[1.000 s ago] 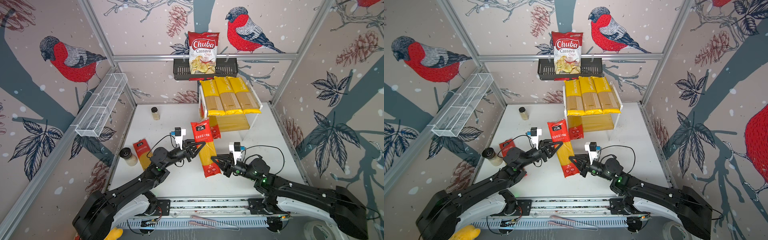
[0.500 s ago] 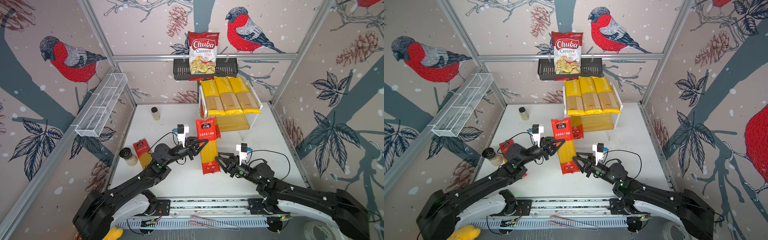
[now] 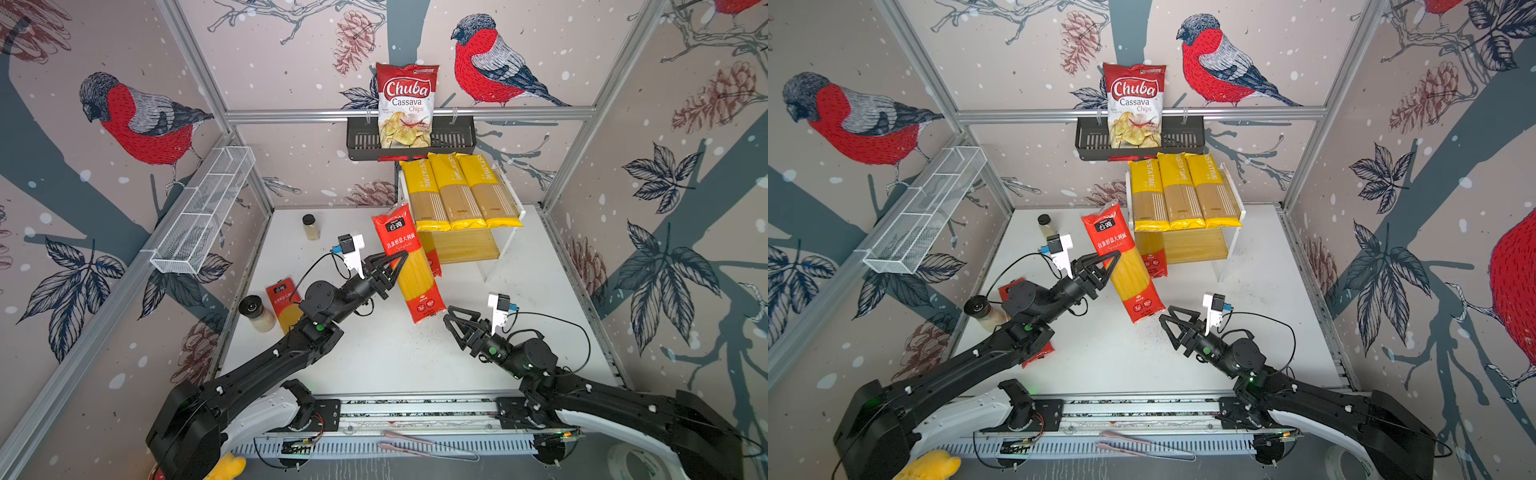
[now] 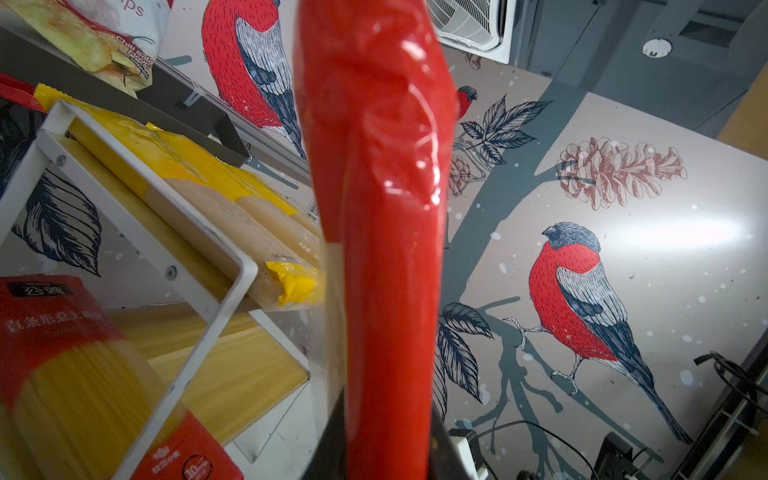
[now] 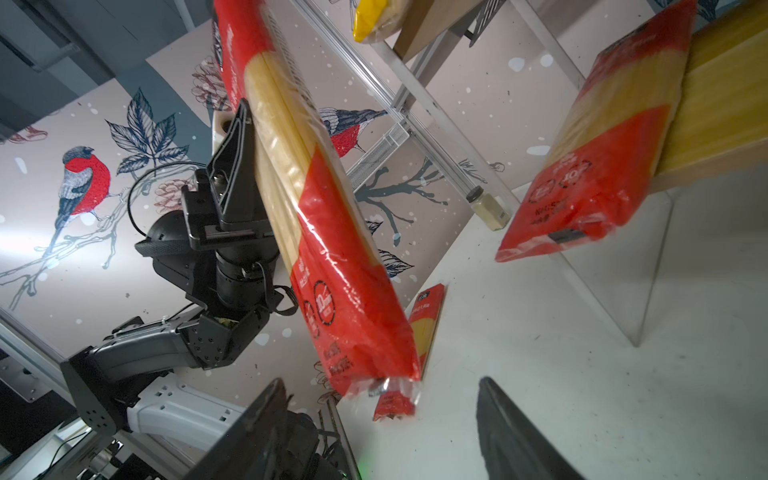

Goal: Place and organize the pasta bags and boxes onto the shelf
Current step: 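Carry the upright red spaghetti pack toward the shelf with both grippers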

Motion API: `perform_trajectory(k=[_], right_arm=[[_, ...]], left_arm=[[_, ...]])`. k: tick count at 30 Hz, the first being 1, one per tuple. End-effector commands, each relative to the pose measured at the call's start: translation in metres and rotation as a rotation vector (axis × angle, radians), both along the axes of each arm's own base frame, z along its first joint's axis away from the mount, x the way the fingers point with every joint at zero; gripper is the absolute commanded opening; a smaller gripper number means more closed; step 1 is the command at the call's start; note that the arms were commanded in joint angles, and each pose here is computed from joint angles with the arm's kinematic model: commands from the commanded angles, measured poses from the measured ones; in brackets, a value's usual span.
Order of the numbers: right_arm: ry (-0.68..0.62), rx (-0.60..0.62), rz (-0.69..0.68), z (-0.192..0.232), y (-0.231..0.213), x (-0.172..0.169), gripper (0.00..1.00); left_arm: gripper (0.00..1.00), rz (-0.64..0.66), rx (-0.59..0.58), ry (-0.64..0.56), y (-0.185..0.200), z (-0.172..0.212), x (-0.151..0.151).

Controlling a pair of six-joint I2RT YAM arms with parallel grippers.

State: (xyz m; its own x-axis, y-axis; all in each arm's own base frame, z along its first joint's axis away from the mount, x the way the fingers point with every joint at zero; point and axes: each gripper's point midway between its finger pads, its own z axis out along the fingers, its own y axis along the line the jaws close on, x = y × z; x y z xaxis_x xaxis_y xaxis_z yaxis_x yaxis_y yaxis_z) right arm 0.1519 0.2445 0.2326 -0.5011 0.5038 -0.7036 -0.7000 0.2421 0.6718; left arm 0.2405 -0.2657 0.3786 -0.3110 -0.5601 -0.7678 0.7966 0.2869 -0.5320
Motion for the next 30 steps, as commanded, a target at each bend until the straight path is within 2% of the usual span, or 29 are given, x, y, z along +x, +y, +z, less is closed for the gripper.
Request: perform_trajectory(k=[1,9,30], right_arm=[[-0.021,0.082,-0.003,0.020,-0.004,-0.001,0.72],[-0.010,0.087,0.020,0.019,0.004,0.001,0.73],[-0.008,0.146,0.031,0.030,0.004,0.002,0.67]], left_arm=[[0.10,-0.013,-0.152,-0.094,0.008,0.041,-0.013],[0.10,-0.037,-0.200,-0.104,0.001,0.048,-0.018],[0.10,0.014,-0.284,-0.056,0.010,0.034,-0.017]])
